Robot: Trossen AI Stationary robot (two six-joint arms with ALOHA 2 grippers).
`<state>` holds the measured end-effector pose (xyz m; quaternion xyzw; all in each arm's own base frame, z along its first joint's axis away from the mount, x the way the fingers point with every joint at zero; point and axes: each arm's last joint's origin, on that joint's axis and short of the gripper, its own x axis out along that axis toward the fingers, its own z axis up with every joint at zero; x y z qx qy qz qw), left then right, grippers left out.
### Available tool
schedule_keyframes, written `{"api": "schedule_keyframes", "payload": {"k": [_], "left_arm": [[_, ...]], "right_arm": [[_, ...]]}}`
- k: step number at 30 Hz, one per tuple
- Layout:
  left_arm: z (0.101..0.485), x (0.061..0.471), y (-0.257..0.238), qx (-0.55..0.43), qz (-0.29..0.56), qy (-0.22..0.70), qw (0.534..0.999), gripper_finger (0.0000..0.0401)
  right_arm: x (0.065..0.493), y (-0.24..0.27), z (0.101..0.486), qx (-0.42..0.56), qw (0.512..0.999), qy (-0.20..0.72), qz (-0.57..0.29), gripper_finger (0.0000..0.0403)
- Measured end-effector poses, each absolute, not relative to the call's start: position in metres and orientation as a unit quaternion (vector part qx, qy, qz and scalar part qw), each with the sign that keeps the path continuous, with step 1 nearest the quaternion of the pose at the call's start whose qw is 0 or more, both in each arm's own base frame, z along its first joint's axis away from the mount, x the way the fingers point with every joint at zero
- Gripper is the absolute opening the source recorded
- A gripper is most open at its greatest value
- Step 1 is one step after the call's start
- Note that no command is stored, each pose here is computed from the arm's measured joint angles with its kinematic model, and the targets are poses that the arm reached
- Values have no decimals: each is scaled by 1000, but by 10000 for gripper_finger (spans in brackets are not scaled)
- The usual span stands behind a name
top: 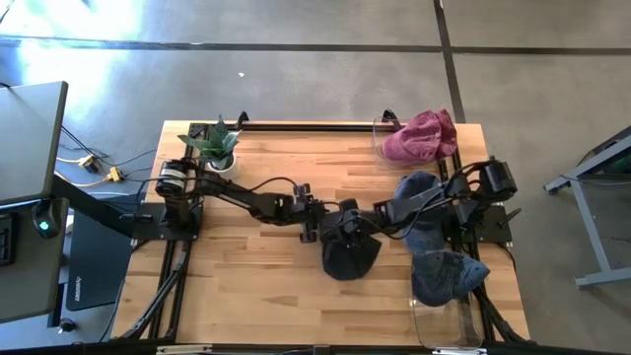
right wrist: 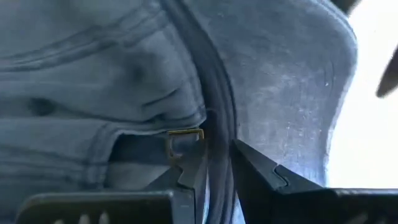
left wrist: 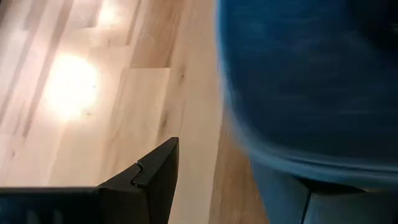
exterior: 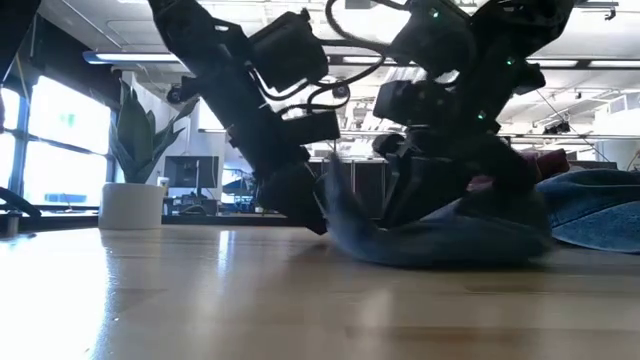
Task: Pick & Place hat
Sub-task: Put the left blue cap into the bottom transparent bin
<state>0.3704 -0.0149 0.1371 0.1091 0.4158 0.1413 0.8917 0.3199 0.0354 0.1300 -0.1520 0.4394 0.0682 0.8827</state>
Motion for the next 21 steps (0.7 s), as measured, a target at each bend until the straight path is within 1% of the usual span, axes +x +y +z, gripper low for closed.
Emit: {"api": "schedule_keyframes", "payload": {"k": [6, 8, 10, 15, 17, 19, 21], "left_arm": [[136, 374, -18, 87, 107, 404, 904, 191], [136, 374, -18, 85, 106, 403, 905, 191], [136, 375, -18, 84, 104, 401, 906, 191], [137, 375, -19, 82, 101, 397, 908, 191], [137, 376, -19, 82, 101, 397, 909, 191], [137, 376, -19, 81, 99, 397, 909, 191], [137, 376, -19, 81, 99, 397, 909, 191]], "right_arm": [[321, 41, 124, -168, 877, 434, 118, 70], [321, 42, 124, -169, 877, 432, 126, 79], [321, 43, 125, -168, 877, 431, 131, 98], [319, 46, 138, -159, 884, 412, 153, 168], [317, 49, 143, -152, 886, 402, 171, 189], [316, 53, 144, -151, 883, 402, 188, 200], [315, 58, 140, -154, 877, 407, 203, 203]]}}
